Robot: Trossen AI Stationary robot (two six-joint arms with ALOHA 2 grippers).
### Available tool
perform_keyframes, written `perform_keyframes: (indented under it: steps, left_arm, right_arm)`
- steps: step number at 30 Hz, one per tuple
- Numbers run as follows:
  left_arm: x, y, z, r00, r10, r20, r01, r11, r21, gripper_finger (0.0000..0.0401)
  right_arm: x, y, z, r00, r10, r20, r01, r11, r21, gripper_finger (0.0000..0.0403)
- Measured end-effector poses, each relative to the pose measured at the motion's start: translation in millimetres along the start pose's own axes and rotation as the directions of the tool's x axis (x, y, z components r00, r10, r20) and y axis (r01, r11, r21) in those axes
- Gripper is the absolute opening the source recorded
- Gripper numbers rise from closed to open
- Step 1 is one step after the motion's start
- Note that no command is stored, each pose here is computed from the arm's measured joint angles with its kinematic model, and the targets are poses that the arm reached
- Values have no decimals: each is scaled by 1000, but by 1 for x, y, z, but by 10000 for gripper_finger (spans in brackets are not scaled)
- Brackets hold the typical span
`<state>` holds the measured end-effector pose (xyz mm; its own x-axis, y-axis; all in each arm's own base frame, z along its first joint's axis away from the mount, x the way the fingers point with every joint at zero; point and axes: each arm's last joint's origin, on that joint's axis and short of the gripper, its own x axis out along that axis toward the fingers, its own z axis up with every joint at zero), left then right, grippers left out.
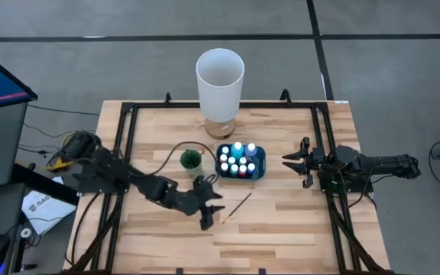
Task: Pick & Place Paint Supplies
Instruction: Put the gold paintbrush into the green cup
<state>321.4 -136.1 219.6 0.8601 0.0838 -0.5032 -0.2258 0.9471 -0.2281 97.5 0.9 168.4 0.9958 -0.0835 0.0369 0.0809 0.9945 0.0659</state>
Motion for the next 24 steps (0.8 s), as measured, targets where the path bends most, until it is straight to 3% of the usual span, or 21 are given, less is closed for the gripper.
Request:
perform_keyframes:
  steps: [6,11,24]
  left_arm:
    - [21,-10,-13,983,-124,-136,104,984,-147,164]
    - [32,-14,-27,957,-184,-225,130,963,-238,157]
    - [35,-19,-39,960,-157,-234,104,969,-225,156]
  right_arm:
    - [0,0,0,1000,0,0,0,1000,0,98]
    - [0,0,0,1000,0,0,0,1000,0,98]
    - [0,0,0,1000,0,0,0,1000,0,98]
